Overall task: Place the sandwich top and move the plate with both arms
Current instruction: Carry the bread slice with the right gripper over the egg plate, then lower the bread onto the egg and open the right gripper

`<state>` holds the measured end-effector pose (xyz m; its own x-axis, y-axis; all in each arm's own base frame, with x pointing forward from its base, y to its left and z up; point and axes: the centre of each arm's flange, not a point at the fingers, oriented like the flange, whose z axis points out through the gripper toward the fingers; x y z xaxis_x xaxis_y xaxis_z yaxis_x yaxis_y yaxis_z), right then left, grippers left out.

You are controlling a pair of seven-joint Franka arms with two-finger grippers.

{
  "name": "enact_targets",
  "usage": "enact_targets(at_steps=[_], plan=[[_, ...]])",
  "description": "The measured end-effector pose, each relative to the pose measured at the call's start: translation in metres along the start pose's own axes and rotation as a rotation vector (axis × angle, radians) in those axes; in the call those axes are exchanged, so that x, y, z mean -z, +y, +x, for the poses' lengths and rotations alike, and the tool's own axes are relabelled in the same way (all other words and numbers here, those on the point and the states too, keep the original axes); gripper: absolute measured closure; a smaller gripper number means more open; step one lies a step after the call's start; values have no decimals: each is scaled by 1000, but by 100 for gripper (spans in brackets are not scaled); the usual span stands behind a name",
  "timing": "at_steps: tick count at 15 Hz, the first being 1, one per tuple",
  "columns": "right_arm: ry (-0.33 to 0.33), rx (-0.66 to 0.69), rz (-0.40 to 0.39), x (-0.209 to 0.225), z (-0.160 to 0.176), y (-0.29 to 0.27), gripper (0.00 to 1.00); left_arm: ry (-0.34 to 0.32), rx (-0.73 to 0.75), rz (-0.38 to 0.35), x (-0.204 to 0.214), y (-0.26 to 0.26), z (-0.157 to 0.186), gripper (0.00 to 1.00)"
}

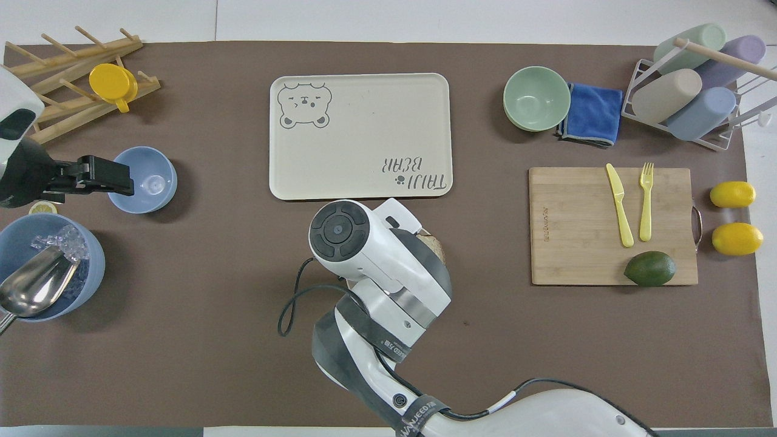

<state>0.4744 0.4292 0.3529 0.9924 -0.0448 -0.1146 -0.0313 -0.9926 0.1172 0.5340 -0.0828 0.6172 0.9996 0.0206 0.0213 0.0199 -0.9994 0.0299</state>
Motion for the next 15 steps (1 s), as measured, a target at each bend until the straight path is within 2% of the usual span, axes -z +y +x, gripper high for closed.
enact_targets(at_steps=[2, 3, 6, 11, 15], plan=[[-6, -5, 11, 0, 0, -1, 27, 0, 0, 0, 0, 0, 0, 0], [-7, -9, 16, 1, 1, 0, 26, 0, 0, 0, 0, 0, 0, 0], [9, -52, 41, 10, 21, 19, 1, 0, 0, 0, 0, 0, 0, 0], [45, -122, 124, 66, 76, 118, 0, 0, 0, 0, 0, 0, 0, 0], [44, -165, 131, 107, 98, 220, 0, 0, 0, 0, 0, 0, 0, 0]])
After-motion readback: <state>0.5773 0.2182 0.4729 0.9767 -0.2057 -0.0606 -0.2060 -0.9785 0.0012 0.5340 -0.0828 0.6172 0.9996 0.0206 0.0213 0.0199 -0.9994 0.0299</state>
